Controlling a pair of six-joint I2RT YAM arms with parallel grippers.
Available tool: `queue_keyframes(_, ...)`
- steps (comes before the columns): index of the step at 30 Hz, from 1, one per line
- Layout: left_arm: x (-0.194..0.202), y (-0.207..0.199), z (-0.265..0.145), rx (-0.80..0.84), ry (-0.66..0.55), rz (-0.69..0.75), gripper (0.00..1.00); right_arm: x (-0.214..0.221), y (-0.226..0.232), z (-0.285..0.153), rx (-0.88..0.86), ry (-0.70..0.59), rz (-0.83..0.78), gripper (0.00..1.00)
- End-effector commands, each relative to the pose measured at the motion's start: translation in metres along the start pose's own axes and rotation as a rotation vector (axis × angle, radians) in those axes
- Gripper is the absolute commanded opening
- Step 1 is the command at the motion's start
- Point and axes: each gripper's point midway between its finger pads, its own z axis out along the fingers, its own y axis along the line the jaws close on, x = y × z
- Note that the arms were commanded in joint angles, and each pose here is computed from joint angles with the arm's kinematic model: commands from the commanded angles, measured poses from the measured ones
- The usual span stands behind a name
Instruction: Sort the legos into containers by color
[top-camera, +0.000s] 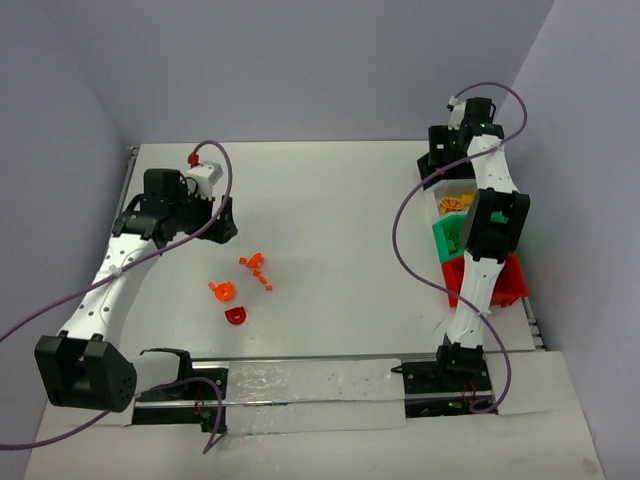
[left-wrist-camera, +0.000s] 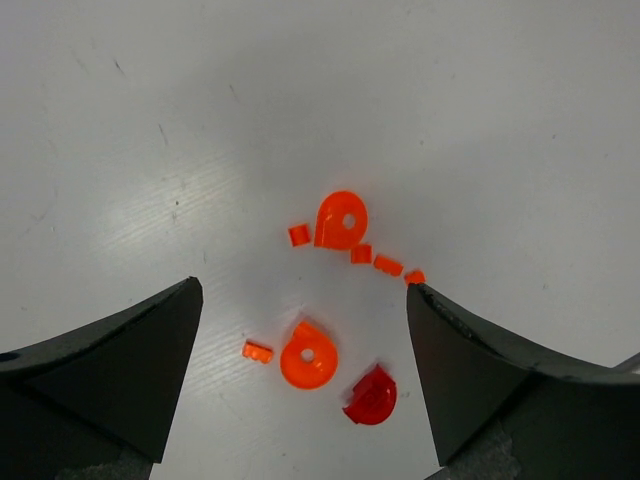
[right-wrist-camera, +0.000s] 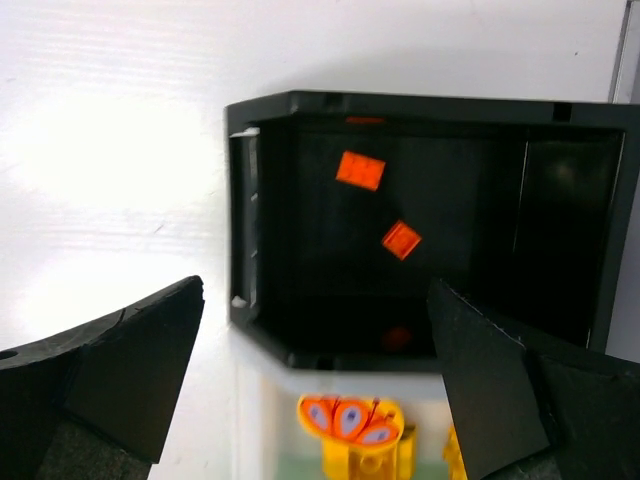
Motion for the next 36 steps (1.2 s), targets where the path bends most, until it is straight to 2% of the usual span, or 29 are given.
queue_keyframes(1, 0.033, 0.004, 0.008, 0.002, 0.093, 0.091, 0.86, -0.051, 0.041, -0.095, -0.087, -0.17, -0.039, 1.0)
queue_keyframes(6, 0.065, 0.001, 0.023, 0.014, 0.188, 0.117, 0.69, -0.029, 0.1, -0.135, -0.195, -0.171, -0.126, 1.0)
queue_keyframes(10, 0.067, -0.011, 0.038, 0.036, 0.195, 0.14, 0.62, 0.007, 0.155, -0.142, -0.295, -0.131, -0.184, 1.0)
queue_keyframes(14, 0.074, -0.03, 0.059, 0.069, 0.232, 0.175, 0.59, 0.034, 0.195, -0.156, -0.376, -0.114, -0.202, 1.0)
queue_keyframes(18, 0.089, -0.046, 0.079, 0.094, 0.292, 0.201, 0.57, 0.052, 0.209, -0.161, -0.417, -0.092, -0.193, 1.0)
queue_keyframes(24, 0.103, -0.042, 0.104, 0.049, 0.352, 0.19, 0.57, 0.068, 0.209, -0.161, -0.421, -0.07, -0.186, 1.0)
queue_keyframes(30, 0.099, -0.042, 0.119, 0.022, 0.362, 0.213, 0.56, 0.078, 0.218, -0.168, -0.479, -0.072, -0.187, 1.0)
queue_keyframes(36, 0.099, -0.039, 0.134, 0.0, 0.375, 0.219, 0.5, 0.089, 0.223, -0.169, -0.514, -0.042, -0.17, 1.0)
